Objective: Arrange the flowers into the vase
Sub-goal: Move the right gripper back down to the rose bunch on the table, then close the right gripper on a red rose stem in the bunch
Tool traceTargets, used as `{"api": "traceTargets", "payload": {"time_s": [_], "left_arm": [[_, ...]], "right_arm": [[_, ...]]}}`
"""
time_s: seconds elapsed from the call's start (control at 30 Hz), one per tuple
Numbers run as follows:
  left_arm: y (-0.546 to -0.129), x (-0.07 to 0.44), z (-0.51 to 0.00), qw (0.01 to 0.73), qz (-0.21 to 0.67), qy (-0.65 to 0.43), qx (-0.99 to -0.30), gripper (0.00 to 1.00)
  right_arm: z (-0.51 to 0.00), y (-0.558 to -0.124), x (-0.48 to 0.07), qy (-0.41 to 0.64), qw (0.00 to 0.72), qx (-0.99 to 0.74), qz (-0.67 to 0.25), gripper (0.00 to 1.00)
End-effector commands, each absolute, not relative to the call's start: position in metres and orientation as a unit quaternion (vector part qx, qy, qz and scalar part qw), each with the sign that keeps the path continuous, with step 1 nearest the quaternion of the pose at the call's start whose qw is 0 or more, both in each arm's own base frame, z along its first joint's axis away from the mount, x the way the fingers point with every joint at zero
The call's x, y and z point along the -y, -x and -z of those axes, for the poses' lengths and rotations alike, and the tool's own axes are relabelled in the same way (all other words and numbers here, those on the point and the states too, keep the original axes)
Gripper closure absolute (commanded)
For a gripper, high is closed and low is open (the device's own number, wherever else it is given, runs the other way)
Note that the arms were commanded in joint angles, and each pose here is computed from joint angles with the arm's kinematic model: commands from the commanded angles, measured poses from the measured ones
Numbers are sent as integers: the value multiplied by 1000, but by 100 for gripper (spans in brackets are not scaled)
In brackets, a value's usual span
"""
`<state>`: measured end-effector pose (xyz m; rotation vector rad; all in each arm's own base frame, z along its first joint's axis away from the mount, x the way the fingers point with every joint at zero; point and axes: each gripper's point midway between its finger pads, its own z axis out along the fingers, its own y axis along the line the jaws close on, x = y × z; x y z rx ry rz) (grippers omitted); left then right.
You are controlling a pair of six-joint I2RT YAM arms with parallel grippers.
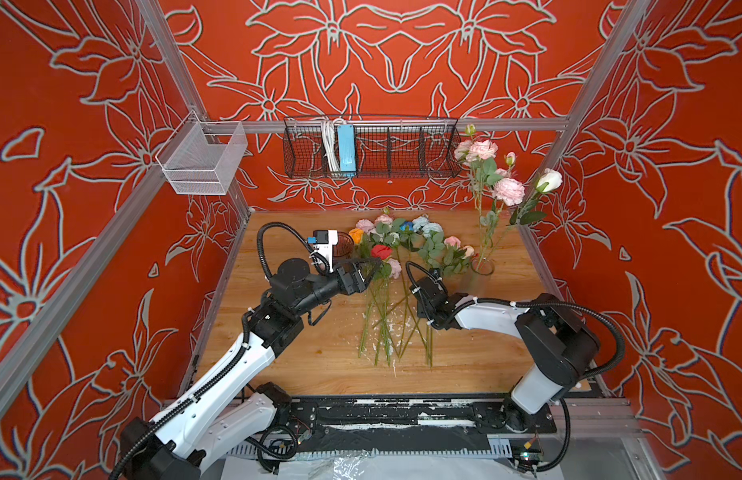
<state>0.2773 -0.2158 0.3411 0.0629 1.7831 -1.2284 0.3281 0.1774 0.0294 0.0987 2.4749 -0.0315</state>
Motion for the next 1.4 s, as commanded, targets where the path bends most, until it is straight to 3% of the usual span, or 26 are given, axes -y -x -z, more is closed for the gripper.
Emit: {"api": "traceTargets", "payload": {"time_s": [0.0, 0.2, 0.43, 0.5, 0.53, 0.6, 0.67, 0.93, 1.1, 1.37], "left_arm": [[-277, 217, -346, 467, 510, -28, -722, 2], [-277, 217, -347, 469, 511, -29, -720, 2], [-278, 216, -348, 469, 512, -29, -719, 2], [-278, 216, -348, 469, 512, -28, -719, 2], [-278, 216, -348, 469, 512, -29, -719, 2], [-278, 216, -347, 469, 511, -28, -720, 2], [-278, 216, -348, 469, 512, -29, -719, 2], [-279, 217, -346, 466, 513, -29, -720, 2], [-278, 216, -347, 467, 513, -28, -720, 2], [-276, 216, -351, 467, 517, -31, -717, 2]], "right_arm": [[-31, -338, -201, -17, 331, -943, -35, 63], [-40, -341, -220, 54, 336, -939, -56, 85], [-66, -347, -235, 119, 367, -921, -58, 98], [-73, -348, -239, 118, 370, -919, -69, 97], [-76, -347, -241, 116, 367, -920, -74, 92], [-82, -347, -241, 102, 365, -922, -80, 72], [-89, -346, -239, 89, 366, -922, -84, 65], [-116, -345, -221, -24, 390, -915, -101, 64], [-110, -354, -212, -68, 388, -917, -65, 69], [-82, -368, -213, -88, 360, -929, -22, 67]]}}
